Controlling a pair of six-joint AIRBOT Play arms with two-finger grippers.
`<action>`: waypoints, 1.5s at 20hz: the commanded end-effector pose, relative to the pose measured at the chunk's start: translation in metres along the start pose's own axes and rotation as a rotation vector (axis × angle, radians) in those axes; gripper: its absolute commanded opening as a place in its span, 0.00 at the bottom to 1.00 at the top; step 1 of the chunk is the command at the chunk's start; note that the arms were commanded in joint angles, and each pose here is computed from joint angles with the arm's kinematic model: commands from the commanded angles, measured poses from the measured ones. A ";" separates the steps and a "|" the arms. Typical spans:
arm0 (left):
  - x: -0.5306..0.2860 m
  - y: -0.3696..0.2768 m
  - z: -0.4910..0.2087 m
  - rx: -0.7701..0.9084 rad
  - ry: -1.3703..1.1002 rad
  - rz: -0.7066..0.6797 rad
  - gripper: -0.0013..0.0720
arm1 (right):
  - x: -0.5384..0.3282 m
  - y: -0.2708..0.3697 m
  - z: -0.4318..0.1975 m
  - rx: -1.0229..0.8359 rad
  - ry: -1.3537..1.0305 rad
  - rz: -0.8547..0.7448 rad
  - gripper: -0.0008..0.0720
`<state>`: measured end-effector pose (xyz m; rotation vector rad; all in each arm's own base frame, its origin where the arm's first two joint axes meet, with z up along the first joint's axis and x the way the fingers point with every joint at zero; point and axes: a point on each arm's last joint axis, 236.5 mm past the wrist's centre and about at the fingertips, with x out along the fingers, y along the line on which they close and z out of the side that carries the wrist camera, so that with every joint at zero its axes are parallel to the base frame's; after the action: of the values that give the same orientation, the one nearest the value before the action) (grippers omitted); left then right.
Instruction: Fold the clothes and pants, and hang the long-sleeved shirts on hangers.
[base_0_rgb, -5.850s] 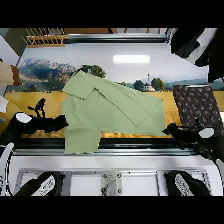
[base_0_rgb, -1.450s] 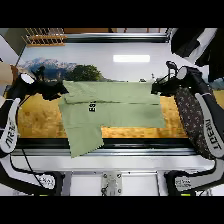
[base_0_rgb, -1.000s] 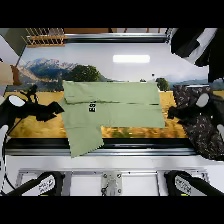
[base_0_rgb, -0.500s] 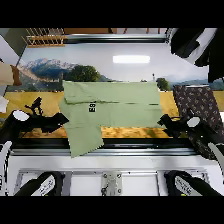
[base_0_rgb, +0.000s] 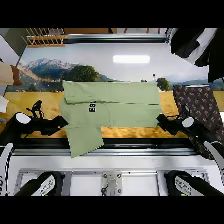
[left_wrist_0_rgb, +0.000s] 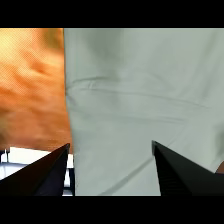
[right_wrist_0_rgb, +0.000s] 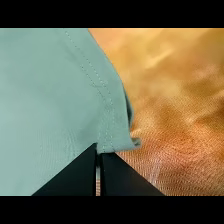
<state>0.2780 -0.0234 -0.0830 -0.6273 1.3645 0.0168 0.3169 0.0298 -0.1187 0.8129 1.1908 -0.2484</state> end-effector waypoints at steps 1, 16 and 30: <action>0.018 0.010 -0.035 -0.039 0.086 0.008 0.76 | -0.001 0.002 -0.002 -0.043 0.010 0.004 0.03; 0.023 -0.025 -0.051 0.117 0.136 0.019 0.03 | -0.014 0.012 0.004 -0.089 0.021 0.021 0.03; -0.094 -0.035 -0.094 0.202 0.139 0.015 0.03 | -0.105 -0.040 -0.024 -0.295 0.278 -0.228 0.02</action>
<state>0.1767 -0.0627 -0.0092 -0.4653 1.5167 -0.1532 0.2398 -0.0022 -0.0582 0.4890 1.5139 -0.1424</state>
